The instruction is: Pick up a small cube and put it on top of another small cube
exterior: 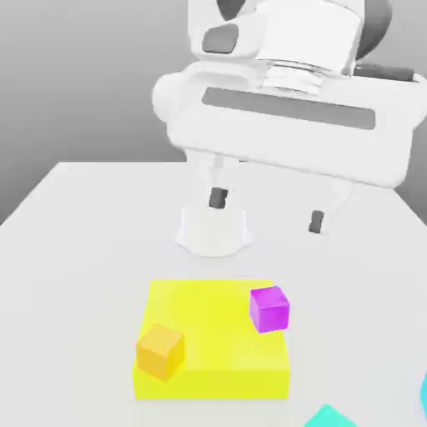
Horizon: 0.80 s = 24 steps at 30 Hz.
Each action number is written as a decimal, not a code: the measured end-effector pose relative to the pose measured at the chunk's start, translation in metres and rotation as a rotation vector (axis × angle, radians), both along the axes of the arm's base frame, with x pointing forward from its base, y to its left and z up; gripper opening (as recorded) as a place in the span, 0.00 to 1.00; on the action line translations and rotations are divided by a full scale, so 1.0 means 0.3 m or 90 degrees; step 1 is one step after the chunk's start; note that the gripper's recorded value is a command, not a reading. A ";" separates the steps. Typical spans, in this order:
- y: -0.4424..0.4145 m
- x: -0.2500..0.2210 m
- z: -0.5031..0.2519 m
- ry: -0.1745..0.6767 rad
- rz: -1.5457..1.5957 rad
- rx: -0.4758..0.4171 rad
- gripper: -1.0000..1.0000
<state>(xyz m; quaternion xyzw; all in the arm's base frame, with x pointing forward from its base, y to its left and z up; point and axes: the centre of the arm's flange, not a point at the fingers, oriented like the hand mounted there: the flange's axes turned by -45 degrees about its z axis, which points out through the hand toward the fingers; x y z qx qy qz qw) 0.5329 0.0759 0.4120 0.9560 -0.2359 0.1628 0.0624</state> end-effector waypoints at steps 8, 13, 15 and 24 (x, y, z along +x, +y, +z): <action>0.104 0.035 -0.406 0.083 -0.104 0.063 0.50; 0.189 0.010 -0.619 0.132 -0.171 0.120 0.50; 0.226 -0.006 -0.692 0.151 -0.199 0.146 0.50; 0.242 -0.011 -0.923 0.158 -0.212 0.158 0.00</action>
